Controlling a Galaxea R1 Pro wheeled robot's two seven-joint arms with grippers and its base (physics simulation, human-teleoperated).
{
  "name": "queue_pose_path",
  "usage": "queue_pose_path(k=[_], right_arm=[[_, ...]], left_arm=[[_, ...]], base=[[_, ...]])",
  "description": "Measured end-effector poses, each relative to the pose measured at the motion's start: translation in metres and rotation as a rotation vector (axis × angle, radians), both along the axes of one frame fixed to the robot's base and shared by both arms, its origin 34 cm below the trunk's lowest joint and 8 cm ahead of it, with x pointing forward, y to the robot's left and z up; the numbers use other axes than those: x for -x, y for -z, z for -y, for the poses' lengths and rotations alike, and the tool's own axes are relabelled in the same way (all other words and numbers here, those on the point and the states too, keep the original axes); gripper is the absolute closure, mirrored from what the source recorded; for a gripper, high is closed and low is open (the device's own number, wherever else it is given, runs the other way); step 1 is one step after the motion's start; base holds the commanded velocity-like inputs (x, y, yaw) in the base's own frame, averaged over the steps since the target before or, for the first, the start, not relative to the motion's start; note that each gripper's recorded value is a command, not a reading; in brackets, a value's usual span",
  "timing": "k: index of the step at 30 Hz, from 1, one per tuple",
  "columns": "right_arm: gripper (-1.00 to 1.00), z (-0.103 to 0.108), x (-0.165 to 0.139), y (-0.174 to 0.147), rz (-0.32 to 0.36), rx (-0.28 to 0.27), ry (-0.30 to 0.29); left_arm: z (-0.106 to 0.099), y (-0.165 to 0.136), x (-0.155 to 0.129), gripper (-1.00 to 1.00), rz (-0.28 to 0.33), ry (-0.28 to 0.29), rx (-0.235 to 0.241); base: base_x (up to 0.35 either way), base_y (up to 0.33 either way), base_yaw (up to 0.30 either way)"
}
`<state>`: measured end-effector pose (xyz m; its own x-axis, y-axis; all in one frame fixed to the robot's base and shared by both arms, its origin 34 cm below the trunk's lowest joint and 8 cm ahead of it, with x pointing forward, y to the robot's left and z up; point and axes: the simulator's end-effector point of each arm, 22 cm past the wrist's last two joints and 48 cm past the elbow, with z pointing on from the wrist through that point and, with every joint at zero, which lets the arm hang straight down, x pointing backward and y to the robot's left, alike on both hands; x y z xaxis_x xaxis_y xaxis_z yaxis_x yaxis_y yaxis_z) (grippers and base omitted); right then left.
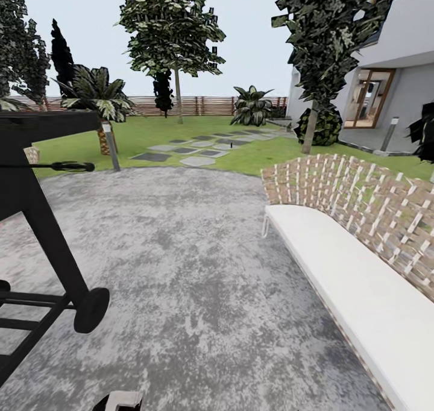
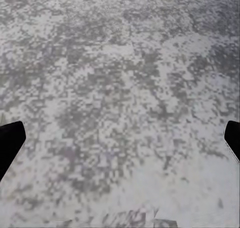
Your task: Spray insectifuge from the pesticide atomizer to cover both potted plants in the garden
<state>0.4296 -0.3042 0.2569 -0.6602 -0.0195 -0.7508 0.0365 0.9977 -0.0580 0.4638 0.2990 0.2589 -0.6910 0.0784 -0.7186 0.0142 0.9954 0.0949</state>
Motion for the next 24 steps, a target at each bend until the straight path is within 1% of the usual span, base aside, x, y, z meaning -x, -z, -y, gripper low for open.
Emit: queue_pose_path(k=[24], right_arm=[[-1.0,-0.0002,0.0,0.0,0.0,0.0,-0.001]], left_arm=[[0.0004,0.0,0.0,-1.0,0.0,0.0,0.0]], base=[[0.338,0.0,0.0]])
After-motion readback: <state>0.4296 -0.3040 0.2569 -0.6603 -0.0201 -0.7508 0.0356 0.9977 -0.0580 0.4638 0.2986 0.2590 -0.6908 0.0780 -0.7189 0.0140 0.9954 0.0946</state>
